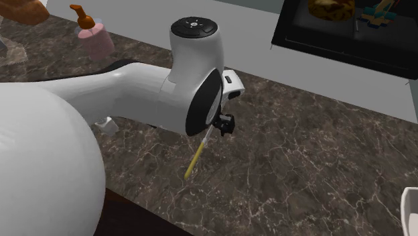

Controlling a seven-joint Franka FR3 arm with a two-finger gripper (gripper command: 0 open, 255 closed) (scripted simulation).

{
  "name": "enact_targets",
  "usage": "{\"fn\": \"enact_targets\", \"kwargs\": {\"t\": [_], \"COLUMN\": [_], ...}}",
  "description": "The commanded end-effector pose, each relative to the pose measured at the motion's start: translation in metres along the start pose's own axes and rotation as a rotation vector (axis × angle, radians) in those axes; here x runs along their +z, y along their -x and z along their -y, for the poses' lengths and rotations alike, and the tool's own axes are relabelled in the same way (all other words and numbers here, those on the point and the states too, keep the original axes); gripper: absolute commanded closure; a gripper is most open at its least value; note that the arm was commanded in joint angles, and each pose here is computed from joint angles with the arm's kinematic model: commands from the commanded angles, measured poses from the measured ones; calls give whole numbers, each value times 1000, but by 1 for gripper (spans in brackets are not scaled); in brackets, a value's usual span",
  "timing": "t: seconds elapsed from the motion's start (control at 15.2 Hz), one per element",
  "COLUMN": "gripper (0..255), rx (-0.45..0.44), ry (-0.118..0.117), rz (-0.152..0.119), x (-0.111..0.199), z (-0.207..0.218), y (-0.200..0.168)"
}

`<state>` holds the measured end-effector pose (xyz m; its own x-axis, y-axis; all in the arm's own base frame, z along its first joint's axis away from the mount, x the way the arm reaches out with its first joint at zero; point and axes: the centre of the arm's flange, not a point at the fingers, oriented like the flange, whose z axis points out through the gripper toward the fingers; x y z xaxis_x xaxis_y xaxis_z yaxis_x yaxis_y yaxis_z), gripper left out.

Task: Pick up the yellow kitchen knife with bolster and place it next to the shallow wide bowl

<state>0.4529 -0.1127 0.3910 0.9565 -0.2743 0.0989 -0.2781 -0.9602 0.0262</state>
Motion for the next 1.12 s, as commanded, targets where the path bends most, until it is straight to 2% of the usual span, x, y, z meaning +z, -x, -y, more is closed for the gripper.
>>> {"fn": "enact_targets", "kwargs": {"t": [0.0,0.2,0.73,0.79,1.06], "gripper": [0,0,0,255,255], "rx": [1,1,1,1,1], "ry": [0,0,0,0,0], "rz": [-1,-1,-1,-1,-1], "x": [11,30,30,30,30], "z": [0,0,0,0,0], "y": [-1,-1,-1,-1,-1]}}
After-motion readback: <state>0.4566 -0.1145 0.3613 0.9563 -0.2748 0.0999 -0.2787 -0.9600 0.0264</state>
